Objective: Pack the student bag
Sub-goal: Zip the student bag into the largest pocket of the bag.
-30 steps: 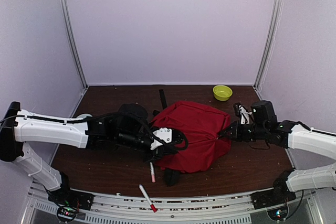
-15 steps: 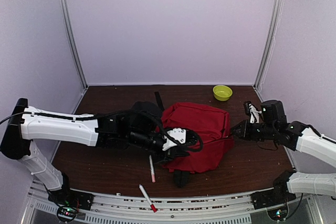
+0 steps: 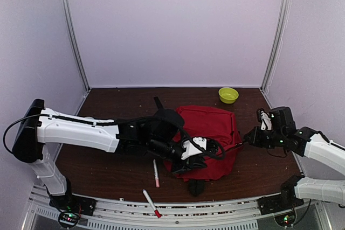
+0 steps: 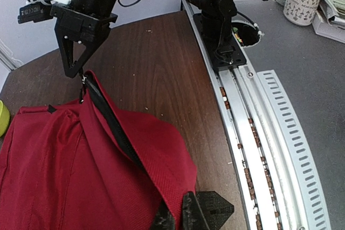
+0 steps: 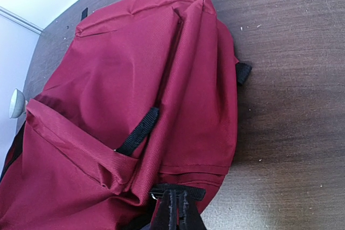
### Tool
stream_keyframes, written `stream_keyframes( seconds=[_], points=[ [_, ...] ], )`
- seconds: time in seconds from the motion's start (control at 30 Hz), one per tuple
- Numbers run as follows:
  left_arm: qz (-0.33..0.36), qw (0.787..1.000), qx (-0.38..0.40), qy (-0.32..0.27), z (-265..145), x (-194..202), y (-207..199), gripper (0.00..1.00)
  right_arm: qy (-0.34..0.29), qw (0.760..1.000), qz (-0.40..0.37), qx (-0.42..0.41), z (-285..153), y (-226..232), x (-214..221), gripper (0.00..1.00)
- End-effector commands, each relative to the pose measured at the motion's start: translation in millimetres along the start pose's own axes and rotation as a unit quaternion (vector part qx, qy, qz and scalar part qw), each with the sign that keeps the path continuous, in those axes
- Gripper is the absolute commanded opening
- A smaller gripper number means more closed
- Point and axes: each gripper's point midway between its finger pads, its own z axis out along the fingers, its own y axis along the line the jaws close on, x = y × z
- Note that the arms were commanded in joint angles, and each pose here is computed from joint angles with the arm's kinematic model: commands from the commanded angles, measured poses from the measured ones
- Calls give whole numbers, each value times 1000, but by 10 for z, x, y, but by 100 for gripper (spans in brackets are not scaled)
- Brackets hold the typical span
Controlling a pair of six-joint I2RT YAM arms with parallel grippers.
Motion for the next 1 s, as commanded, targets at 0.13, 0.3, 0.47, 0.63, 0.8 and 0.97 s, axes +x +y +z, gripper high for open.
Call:
stream_keyframes(
  seconds=[0.13, 0.3, 0.47, 0.63, 0.8, 0.97],
  points=[
    [-4, 998, 50, -46, 80, -245, -204, 0, -19, 999, 9, 41, 78, -207, -50, 0],
    [-7, 997, 62, -50, 165, -283, -237, 0, -13, 999, 14, 32, 114, -199, -1, 0],
    [11, 993, 101, -61, 149, -310, -439, 0, -24, 998, 15, 58, 92, -284, -48, 0],
    [58, 989, 126, -46, 176, -242, -743, 0, -38, 998, 18, 50, 118, -220, -186, 0],
    [54, 985, 160, -46, 140, -232, -900, 0, -38, 998, 15, 49, 174, -168, -296, 0],
    [44, 989, 139, -35, 231, -237, -807, 0, -36, 999, 12, 35, 202, -93, -347, 0]
  ],
)
